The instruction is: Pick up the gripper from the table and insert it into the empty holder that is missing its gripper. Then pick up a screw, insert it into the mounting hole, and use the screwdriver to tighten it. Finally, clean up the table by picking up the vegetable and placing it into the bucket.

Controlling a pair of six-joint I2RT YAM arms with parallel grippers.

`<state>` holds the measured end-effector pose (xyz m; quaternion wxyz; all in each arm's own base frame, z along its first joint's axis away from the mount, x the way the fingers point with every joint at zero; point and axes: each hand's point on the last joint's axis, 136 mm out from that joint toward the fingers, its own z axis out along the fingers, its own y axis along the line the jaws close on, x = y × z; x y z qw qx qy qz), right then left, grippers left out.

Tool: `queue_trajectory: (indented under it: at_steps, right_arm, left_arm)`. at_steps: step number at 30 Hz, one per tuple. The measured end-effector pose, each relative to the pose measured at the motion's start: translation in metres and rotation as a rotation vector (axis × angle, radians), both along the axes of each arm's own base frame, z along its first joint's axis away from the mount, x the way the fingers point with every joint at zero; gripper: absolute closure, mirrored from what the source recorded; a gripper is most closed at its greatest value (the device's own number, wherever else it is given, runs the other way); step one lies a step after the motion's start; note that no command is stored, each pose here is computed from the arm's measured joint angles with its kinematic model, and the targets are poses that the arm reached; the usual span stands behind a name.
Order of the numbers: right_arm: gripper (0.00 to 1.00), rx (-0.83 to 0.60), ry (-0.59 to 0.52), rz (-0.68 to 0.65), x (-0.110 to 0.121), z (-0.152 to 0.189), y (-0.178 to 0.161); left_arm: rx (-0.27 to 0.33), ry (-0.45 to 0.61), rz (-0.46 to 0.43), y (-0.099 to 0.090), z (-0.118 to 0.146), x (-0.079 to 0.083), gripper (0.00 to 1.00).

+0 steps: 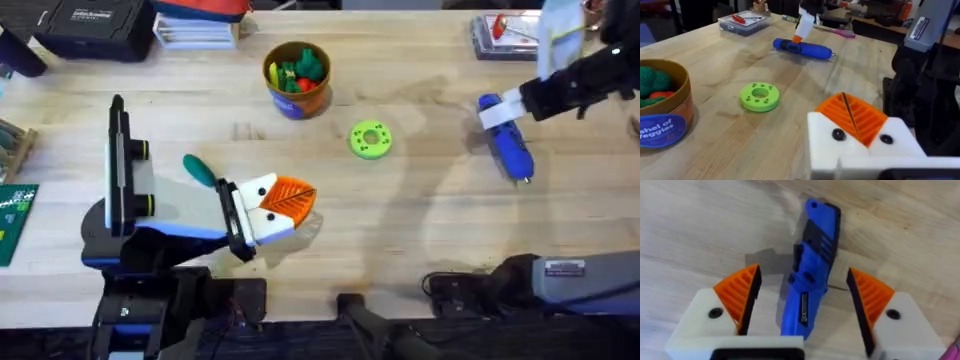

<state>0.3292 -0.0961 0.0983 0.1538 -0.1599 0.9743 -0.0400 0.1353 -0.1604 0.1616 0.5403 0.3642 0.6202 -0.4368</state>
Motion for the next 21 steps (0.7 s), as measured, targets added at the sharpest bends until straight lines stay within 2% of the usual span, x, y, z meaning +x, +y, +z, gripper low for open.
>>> queue_trajectory:
  at_steps: [11, 21]
  right_arm:
    - [0.007, 0.001, 0.039, 0.028, 0.021, -0.045, -0.010]
    - [0.027, 0.074, 0.065, -0.021, 0.015, -0.062, -0.018]
  left_arm:
    - [0.000, 0.000, 0.000, 0.000, 0.000, 0.000, 0.996]
    - [0.000, 0.000, 0.000, 0.000, 0.000, 0.000, 0.996]
